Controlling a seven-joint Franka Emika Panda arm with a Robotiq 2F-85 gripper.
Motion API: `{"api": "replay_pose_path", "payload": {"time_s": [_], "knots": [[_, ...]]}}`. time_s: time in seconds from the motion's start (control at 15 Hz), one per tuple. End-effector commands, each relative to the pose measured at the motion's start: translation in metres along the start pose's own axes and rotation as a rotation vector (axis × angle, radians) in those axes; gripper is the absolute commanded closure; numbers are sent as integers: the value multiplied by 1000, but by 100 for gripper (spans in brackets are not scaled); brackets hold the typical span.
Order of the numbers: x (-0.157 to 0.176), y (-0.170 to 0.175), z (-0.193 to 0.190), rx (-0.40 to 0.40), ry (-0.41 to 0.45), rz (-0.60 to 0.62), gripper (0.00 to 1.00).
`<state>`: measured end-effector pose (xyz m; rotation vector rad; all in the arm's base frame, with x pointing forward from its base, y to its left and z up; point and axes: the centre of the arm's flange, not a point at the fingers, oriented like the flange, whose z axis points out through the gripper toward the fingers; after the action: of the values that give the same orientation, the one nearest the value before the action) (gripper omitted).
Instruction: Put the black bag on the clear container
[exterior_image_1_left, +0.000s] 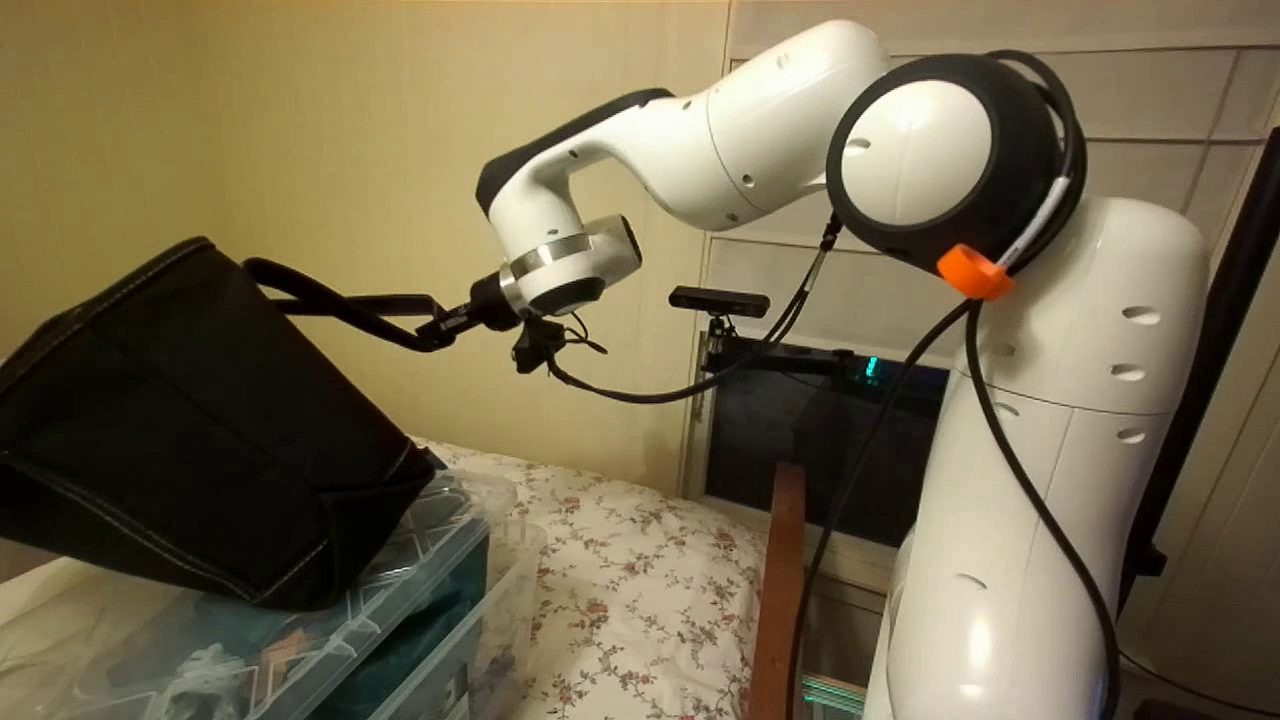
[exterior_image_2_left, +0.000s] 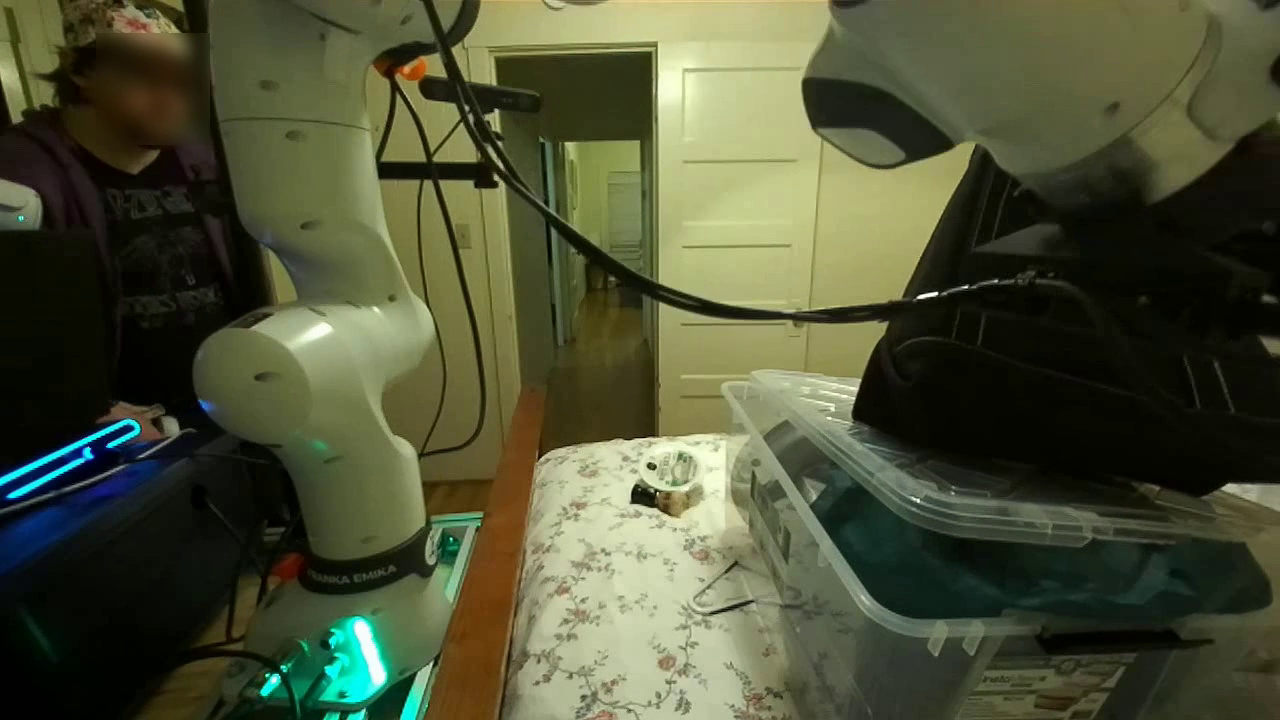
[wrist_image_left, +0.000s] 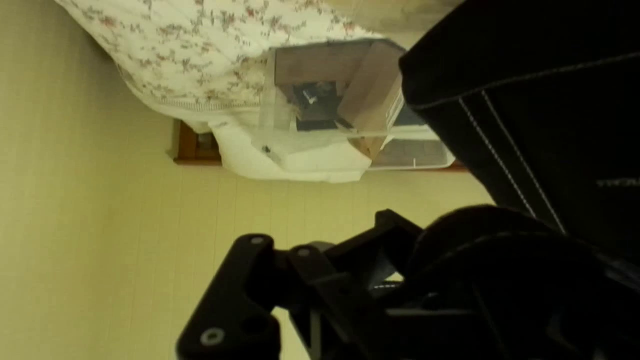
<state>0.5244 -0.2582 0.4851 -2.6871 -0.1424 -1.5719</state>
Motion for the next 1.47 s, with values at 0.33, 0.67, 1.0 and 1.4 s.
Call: {"api": "replay_pose_path", "payload": {"time_s": [0.33, 0.67, 1.0, 1.4], "knots": [[-45, 14, -15, -56, -285, -64, 100], [-44, 17, -19, -73, -374, -106, 100], [-4, -4, -8, -95, -272, 56, 69], [92, -35, -14, -158, -151, 365, 27]]}}
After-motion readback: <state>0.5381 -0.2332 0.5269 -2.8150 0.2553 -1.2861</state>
